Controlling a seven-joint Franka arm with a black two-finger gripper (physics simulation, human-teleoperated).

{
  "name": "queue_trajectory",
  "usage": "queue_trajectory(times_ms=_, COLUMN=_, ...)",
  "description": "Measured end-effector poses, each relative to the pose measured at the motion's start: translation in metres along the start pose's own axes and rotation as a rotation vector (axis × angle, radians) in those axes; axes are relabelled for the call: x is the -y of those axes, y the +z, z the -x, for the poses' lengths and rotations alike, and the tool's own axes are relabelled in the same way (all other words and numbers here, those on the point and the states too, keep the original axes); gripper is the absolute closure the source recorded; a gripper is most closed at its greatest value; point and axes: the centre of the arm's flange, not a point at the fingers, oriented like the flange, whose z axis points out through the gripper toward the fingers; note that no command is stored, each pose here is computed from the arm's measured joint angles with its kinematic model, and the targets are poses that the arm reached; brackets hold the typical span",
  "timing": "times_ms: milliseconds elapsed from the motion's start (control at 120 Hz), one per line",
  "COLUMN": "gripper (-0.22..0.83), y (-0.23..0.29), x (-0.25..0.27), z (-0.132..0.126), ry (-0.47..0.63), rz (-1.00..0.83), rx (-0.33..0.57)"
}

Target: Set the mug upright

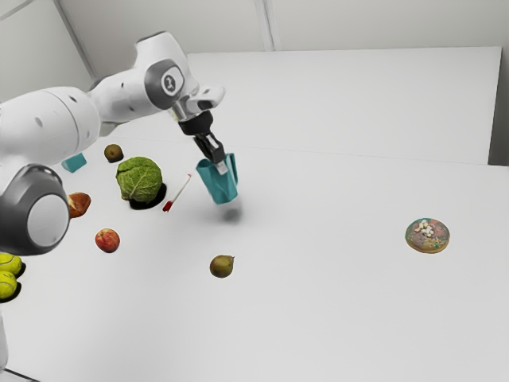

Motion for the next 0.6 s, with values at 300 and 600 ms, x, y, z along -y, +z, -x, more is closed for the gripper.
queue_trajectory(times_ms=300, gripper=0.79, y=0.017, x=-0.014, z=-0.021, ry=0.020, rz=-0.189, rx=0.043)
queue_trajectory(times_ms=600, gripper=0.79, y=0.055, x=-0.008, z=-0.016, ry=-0.059, rz=-0.232, rx=0.040)
